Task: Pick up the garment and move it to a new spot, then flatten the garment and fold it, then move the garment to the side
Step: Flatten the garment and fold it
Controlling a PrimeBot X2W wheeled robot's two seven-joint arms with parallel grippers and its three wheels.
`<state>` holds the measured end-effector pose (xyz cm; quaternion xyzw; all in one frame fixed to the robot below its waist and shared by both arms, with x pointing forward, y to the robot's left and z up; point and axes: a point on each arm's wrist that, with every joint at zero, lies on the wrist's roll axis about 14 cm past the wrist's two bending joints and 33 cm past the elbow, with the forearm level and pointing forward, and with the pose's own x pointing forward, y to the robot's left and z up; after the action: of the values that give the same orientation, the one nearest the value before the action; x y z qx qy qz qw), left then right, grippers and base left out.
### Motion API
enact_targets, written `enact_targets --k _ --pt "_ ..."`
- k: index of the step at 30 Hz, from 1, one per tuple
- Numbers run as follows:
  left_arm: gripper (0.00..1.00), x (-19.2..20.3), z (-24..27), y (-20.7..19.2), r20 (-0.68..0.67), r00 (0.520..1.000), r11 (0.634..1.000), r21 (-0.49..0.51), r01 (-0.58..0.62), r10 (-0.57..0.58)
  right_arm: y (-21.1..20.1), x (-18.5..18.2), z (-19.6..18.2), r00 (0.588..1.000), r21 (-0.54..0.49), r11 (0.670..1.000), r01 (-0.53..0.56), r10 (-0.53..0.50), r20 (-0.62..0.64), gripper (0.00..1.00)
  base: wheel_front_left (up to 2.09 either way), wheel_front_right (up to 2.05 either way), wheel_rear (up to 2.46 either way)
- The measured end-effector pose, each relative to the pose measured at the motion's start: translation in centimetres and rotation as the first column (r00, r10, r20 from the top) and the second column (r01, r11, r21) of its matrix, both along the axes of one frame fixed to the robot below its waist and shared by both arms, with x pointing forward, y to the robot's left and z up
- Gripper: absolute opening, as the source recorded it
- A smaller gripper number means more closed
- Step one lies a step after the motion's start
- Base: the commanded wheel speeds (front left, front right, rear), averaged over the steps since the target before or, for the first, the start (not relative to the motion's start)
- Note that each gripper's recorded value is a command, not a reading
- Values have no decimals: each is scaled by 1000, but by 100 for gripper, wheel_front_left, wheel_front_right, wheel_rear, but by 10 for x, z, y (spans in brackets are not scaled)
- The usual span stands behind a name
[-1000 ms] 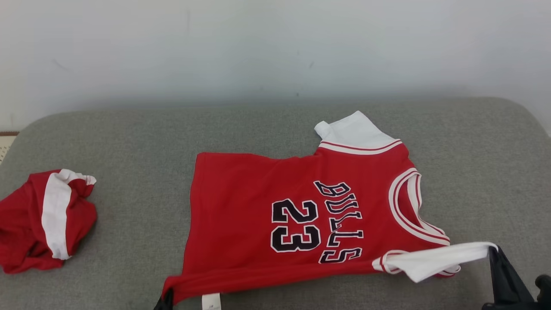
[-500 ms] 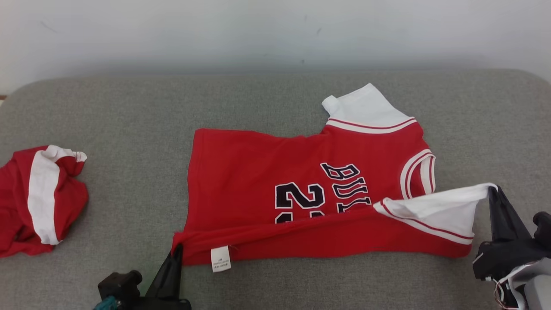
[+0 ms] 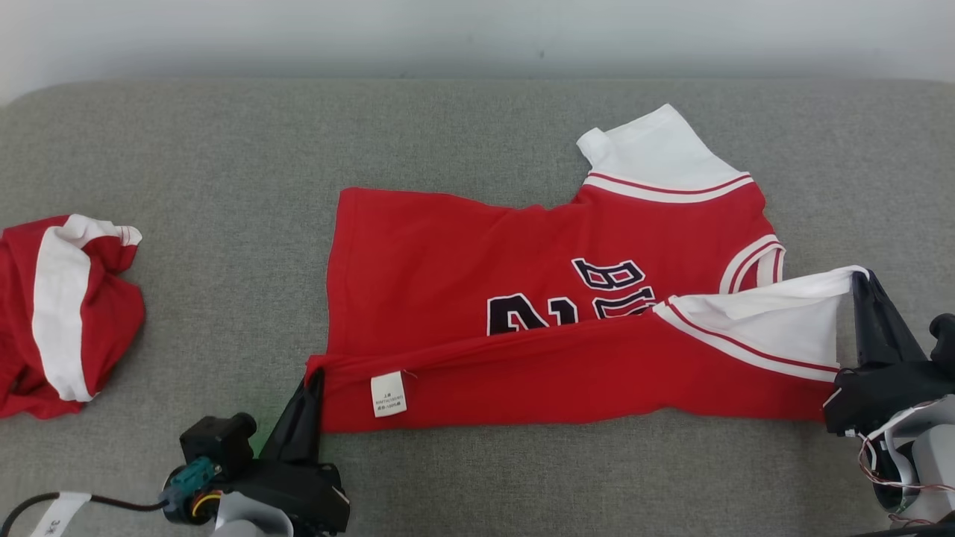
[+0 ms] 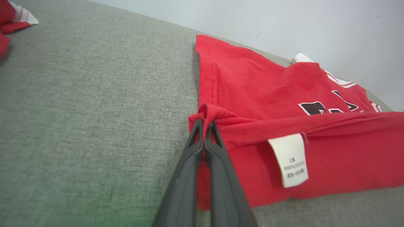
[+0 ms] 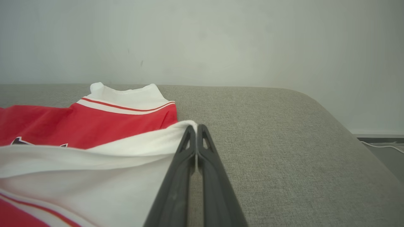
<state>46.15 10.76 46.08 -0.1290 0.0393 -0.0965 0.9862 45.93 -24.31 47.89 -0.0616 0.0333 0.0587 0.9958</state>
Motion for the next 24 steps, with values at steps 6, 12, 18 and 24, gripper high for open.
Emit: enact_targets --k 6,12,18,24 --pt "0 12 6 -3 21 1000 1000 1 4 -4 4 8 -6 1000 0 1000 -8 8 -14 0 0 0 0" --pt "0 22 12 -2 37 999 1000 5 -5 5 7 14 -10 1000 7 1000 -8 8 -22 0 0 0 0" --pt "100 28 14 2 38 999 1000 -9 -24 25 8 19 -15 999 25 1000 5 -5 -36 100 0 0 0" --pt "100 26 21 5 54 997 999 -15 -47 47 -1 22 5 999 33 999 35 -35 22 100 0 0 0"
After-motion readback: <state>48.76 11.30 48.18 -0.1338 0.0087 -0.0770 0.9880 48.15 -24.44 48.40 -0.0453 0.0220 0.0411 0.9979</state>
